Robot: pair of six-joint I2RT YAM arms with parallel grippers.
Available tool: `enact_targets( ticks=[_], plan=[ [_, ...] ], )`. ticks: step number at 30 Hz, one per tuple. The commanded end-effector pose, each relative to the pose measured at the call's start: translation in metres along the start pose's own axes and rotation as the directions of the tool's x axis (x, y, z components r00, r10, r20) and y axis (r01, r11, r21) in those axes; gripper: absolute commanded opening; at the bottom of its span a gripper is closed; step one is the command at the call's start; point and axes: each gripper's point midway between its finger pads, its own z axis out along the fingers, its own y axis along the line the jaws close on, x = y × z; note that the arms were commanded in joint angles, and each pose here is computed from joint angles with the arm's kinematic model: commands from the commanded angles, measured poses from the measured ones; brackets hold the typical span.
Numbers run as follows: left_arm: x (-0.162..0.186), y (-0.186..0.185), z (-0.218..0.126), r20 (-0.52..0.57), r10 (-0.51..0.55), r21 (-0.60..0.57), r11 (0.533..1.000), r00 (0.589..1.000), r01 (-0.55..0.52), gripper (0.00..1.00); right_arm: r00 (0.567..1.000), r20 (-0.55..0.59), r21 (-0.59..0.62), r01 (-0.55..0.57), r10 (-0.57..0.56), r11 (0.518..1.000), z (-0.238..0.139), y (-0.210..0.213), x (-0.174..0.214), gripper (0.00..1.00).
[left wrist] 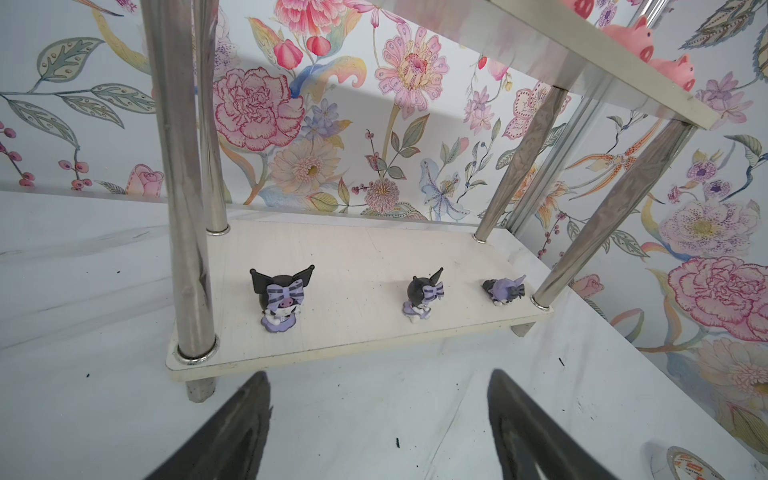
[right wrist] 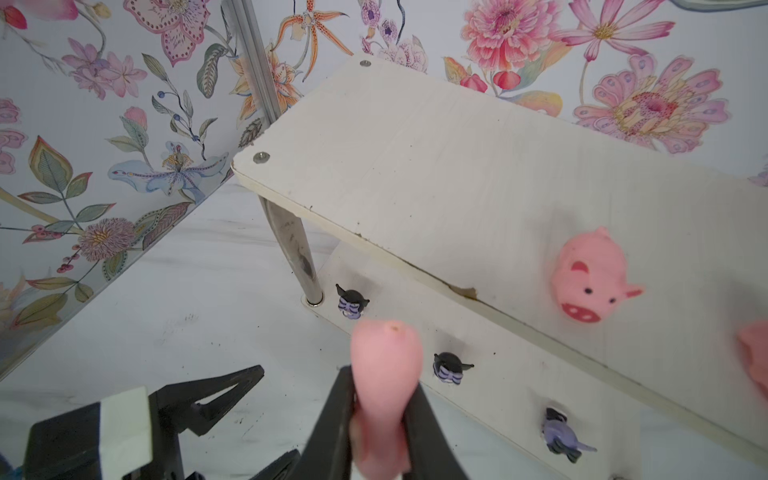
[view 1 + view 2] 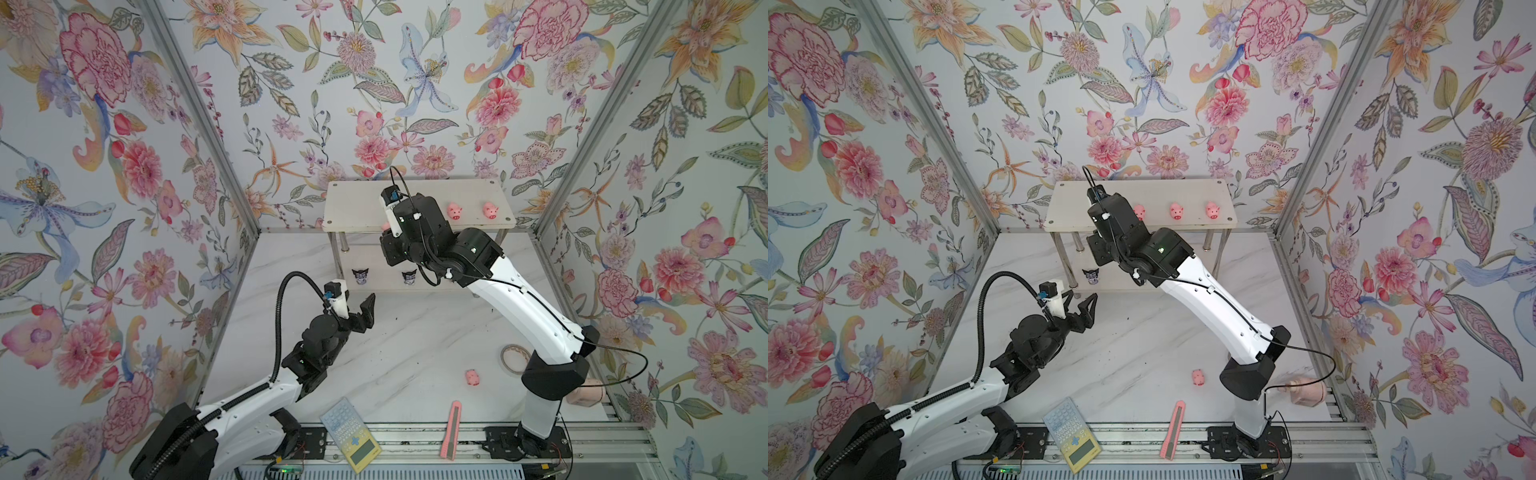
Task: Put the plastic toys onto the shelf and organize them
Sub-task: 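Lower the pig onto the upper tier beside the other pigs with the right gripper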
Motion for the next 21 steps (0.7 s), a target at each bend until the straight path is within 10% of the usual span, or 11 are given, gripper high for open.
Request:
enact_targets(
  ticks=[1, 21],
  plan=[
    [0.005, 0.008, 0.001, -0.012, 0.027, -0.027, 0.999, 1.000, -0.028, 0.83, 0.999, 0.016, -0.001, 0.037, -0.037, 0.999, 0.006, -0.002, -0.011, 0.20],
    [0.016, 0.008, 0.010, -0.053, 0.030, -0.032, 0.999, 0.998, -0.032, 0.83, 0.998, 0.022, -0.023, -0.056, 0.057, 0.998, 0.075, -0.028, -0.017, 0.27]
  ],
)
